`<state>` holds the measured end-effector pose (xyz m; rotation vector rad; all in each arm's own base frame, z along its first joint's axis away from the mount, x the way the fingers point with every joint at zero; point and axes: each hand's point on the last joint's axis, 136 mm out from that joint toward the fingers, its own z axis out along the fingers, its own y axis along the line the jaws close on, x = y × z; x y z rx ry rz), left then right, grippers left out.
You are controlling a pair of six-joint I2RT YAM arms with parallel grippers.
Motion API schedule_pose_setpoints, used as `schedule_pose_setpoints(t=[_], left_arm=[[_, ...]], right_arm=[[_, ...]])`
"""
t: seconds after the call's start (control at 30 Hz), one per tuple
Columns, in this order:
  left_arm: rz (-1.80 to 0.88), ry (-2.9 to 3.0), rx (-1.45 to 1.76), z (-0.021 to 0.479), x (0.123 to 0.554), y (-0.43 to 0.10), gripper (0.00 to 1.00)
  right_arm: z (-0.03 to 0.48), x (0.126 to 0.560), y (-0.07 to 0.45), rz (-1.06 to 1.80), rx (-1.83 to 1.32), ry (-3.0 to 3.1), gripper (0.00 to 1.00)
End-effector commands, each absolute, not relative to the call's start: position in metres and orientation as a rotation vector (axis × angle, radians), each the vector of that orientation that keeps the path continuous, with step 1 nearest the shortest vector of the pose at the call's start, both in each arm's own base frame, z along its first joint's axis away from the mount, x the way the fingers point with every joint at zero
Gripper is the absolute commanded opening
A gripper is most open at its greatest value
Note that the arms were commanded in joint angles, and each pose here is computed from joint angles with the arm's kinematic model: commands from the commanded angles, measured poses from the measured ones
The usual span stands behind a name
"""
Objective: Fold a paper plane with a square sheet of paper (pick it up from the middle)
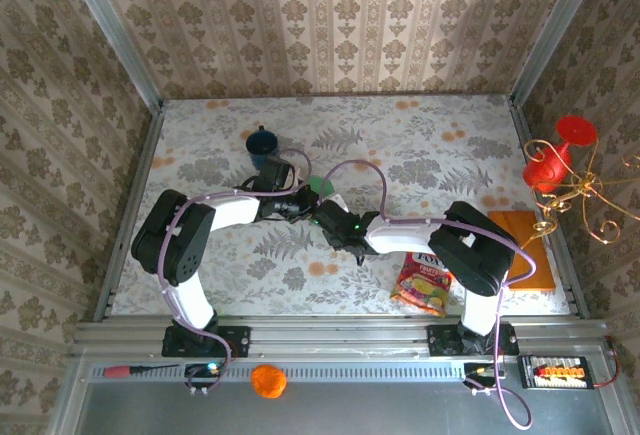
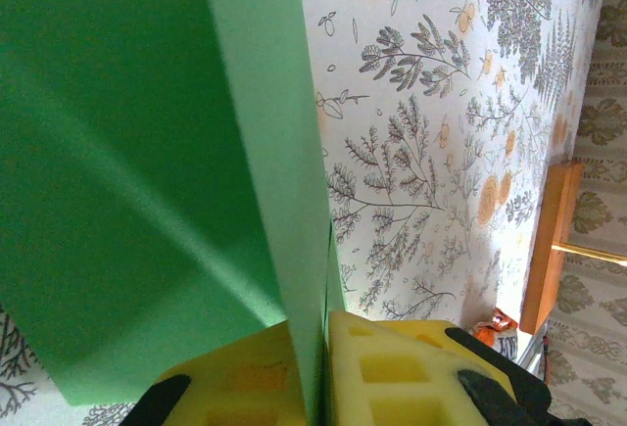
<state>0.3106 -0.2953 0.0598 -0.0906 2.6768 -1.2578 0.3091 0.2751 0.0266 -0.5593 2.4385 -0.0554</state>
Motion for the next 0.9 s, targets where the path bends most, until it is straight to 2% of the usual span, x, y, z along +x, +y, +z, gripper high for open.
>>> schedule_pose_setpoints(t=[0.0,0.43,0.53,0.73,0.87], left_arm=[[-1.282,2.686,-0.103,0.062,0.312,-0.300,0.12],[-1.291,2.673,-0.105,0.068,0.313,-0.298,0.14],[-1.289,2.665,-0.125,0.072,0.316,-0.293,0.21],[-1.250,2.609,-0.214,0.087,0.332,-0.262,0.44],[-1.209,2.561,-0.270,0.099,0.341,-0.238,0.51]], right_arm=[[0.049,0.319,0.282,-0.024,-0.513,2.374,0.32],[0.033,0.316,0.281,-0.036,-0.536,2.413,0.24],[0.031,0.314,0.281,-0.034,-0.549,2.420,0.23],[0.025,0.309,0.285,-0.011,-0.583,2.439,0.22],[0.021,0.308,0.289,0.013,-0.599,2.453,0.23]])
